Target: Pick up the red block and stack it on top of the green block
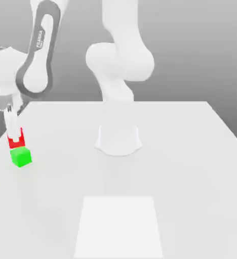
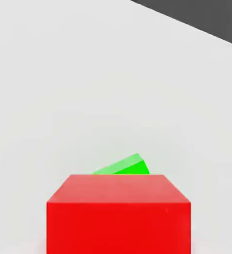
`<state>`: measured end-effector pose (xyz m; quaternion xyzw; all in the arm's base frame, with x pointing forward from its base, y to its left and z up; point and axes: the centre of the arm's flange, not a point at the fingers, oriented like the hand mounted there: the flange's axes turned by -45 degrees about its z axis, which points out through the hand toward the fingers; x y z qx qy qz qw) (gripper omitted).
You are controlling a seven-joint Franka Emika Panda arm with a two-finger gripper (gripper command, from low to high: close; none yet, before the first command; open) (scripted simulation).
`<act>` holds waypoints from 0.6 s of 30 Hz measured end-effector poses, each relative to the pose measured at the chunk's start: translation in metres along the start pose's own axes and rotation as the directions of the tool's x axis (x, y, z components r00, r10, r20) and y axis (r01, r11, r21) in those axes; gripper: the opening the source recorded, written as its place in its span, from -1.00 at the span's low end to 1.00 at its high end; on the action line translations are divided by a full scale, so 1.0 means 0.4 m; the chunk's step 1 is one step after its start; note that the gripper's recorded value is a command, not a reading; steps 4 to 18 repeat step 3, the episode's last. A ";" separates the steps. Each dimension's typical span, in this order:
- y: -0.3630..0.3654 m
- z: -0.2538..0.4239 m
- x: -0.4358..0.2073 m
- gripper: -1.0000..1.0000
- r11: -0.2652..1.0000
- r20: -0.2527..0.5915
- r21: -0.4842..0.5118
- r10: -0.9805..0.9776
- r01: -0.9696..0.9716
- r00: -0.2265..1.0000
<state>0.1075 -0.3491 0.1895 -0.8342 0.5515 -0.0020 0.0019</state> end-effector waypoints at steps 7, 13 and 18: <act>0.003 0.015 -0.003 1.00 1.000 0.001 -0.002 0.003 -0.003 1.000; 0.003 0.015 -0.003 1.00 1.000 0.001 -0.002 0.003 -0.003 1.000; 0.003 0.015 -0.003 1.00 1.000 0.001 -0.002 0.003 -0.003 1.000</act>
